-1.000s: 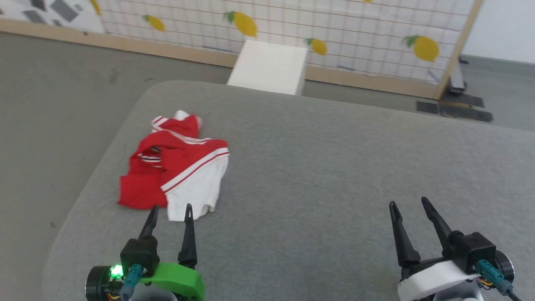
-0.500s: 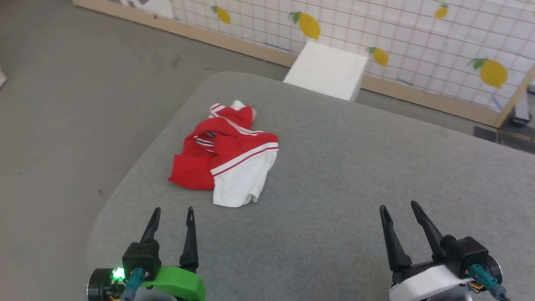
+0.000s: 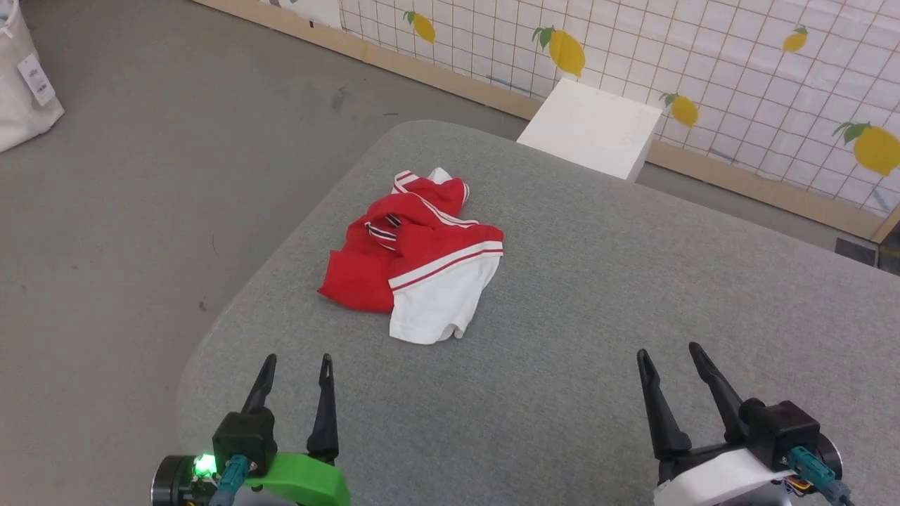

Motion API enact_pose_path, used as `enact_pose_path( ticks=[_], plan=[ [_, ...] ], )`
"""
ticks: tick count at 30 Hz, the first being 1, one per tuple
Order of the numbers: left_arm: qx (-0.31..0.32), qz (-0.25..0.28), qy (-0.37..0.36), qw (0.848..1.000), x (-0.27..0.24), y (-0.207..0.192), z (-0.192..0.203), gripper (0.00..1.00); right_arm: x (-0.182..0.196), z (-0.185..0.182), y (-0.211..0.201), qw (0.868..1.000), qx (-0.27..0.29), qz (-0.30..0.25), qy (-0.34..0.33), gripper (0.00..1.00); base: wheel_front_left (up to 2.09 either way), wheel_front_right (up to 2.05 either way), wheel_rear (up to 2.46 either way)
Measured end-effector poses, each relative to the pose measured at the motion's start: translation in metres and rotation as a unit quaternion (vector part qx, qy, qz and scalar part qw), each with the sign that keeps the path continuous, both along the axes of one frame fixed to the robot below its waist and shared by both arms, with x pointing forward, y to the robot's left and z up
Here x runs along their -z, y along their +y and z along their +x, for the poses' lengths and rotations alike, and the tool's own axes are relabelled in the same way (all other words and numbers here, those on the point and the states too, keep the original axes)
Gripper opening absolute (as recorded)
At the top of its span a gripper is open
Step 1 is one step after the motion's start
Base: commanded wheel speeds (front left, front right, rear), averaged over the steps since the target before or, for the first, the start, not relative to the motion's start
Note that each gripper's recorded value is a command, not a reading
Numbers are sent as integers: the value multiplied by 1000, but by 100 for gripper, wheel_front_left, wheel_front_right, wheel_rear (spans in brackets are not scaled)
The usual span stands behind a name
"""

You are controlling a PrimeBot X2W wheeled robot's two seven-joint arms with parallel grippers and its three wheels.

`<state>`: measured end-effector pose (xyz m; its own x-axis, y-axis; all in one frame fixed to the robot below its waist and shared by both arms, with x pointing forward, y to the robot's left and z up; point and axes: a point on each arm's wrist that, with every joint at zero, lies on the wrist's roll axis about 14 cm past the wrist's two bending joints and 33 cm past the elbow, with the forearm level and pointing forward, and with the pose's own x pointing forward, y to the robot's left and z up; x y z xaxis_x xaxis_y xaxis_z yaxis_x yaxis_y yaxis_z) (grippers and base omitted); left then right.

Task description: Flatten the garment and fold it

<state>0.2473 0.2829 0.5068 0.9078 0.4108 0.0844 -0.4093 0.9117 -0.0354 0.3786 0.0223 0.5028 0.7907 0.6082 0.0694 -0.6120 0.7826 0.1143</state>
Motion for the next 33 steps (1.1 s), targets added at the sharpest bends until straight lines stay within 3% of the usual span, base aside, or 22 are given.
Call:
enact_pose_path(
  ticks=[9, 16, 25, 30, 33],
  plan=[
    [-1, -3, 2, 1000, 3, 2, -3, 100, 1, -3, -2, 1000, 1, 1, 4, 100, 0, 0, 0],
    [52, -16, 40, 998, 26, -16, 10, 100, 9, 3, -9, 1000, 13, -1, 13, 100, 0, 0, 0],
    [158, 56, 81, 983, -2, -15, 90, 100, 14, 23, -17, 1000, 29, -12, 1, 100, 0, 0, 0],
    [238, 86, 162, 954, -3, -27, 144, 100, 30, 32, -33, 998, 52, -17, 17, 100, 0, 0, 0],
    [252, 86, 198, 943, -8, -17, 172, 100, 37, 36, -42, 997, 65, -24, 22, 100, 0, 0, 0]
  ],
)
